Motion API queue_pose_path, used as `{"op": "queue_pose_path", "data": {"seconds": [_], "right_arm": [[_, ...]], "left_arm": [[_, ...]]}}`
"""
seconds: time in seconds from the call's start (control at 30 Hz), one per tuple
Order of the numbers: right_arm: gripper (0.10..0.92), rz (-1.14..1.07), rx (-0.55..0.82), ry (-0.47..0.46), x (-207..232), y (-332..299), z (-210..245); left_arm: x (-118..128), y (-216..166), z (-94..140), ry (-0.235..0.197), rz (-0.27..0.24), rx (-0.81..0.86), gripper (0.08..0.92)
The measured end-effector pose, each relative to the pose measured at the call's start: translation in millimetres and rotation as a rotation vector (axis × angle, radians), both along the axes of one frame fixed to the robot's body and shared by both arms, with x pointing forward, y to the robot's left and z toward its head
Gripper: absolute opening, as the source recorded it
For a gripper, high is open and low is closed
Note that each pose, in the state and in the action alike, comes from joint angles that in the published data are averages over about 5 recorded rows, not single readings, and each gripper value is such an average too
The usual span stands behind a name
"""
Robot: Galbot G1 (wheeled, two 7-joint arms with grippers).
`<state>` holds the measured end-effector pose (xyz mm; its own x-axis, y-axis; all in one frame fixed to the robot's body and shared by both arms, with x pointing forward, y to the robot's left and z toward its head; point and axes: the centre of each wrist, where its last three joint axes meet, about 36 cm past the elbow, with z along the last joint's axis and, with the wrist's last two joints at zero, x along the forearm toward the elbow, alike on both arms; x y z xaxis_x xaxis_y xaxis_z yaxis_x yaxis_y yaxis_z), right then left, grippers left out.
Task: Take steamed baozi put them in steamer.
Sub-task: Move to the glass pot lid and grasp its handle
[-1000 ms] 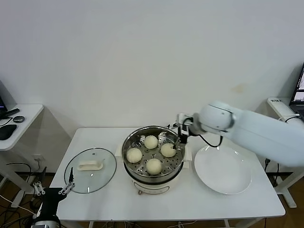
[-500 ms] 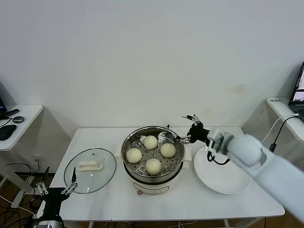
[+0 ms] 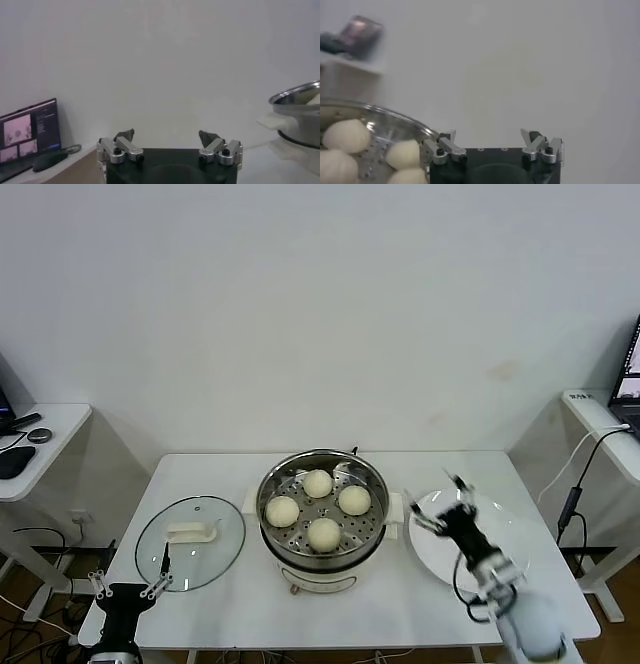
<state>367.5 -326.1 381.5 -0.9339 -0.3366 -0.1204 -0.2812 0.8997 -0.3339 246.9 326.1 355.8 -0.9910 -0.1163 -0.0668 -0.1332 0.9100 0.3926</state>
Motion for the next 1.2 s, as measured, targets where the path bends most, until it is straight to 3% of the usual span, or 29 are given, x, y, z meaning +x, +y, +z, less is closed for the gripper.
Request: {"op": "queue_pose_path", "data": {"seconds": [0.23, 0.47, 0.63, 0.83, 1.2], "right_arm": [[0.823, -0.214, 0.086, 0.050, -68.8, -27.5, -35.6], [0.823, -0.361, 0.146, 0.049, -104.8, -41.4, -47.3], [0.823, -0.418, 0.169, 0.051, -119.9, -43.7, -52.6], [0.823, -0.456, 0.178, 0.057, -132.4, -45.1, -56.8], [0.823, -0.481, 0.178, 0.069, -144.2, -42.4, -61.2]], "left_arm": [[0.8, 15.9, -11.2, 0.068, -0.009, 0.324, 0.823], [13.9, 36.4, -30.5, 0.088, -0.108, 0.751, 0.823], [33.3, 47.9, -46.1, 0.094, -0.192, 0.967, 0.823], [66.7, 60.5, -60.4, 0.097, -0.244, 1.112, 0.823], [126.1, 74.4, -75.4, 0.120, -0.274, 1.218, 0.823]]}}
